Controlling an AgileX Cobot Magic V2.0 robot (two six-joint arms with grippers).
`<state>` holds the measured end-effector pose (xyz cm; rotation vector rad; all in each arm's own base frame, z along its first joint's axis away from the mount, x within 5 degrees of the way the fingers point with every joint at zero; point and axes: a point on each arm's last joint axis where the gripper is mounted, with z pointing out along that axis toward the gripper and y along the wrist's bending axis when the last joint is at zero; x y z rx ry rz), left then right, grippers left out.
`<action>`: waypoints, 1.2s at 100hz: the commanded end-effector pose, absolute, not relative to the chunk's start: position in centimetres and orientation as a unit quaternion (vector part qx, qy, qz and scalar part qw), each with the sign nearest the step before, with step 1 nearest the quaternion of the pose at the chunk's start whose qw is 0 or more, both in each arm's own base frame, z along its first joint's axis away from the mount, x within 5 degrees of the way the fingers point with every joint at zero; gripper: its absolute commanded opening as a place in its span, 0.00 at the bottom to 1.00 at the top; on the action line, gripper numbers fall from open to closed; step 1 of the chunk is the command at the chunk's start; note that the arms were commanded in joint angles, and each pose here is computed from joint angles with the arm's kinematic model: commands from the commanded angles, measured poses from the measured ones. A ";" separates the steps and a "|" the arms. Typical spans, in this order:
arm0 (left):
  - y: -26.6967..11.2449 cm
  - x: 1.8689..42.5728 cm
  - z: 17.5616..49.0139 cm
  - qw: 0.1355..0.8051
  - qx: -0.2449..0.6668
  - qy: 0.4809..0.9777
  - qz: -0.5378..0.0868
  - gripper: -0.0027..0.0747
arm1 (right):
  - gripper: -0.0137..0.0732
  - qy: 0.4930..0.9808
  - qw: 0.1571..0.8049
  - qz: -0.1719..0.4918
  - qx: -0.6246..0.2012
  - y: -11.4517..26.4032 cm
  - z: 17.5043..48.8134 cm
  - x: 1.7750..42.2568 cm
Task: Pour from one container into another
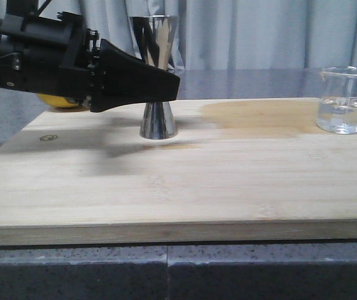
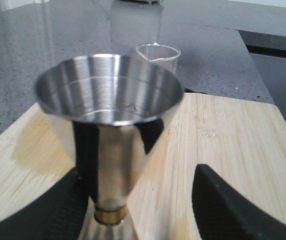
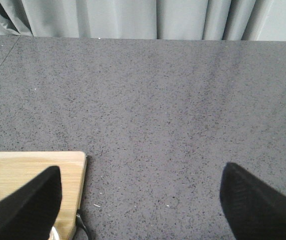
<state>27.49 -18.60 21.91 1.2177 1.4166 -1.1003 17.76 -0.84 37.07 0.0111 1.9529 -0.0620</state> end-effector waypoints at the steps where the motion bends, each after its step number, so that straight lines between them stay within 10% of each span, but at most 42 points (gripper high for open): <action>1: -19.0 27.5 24.5 0.507 0.477 0.546 -0.467 0.56 | 0.83 0.795 0.606 -0.031 0.001 -0.9 38.9 17.8; 120: -18.9 27.8 24.2 0.506 0.475 0.561 -0.451 0.27 | 0.83 0.795 0.606 -0.031 0.001 -0.9 38.9 17.8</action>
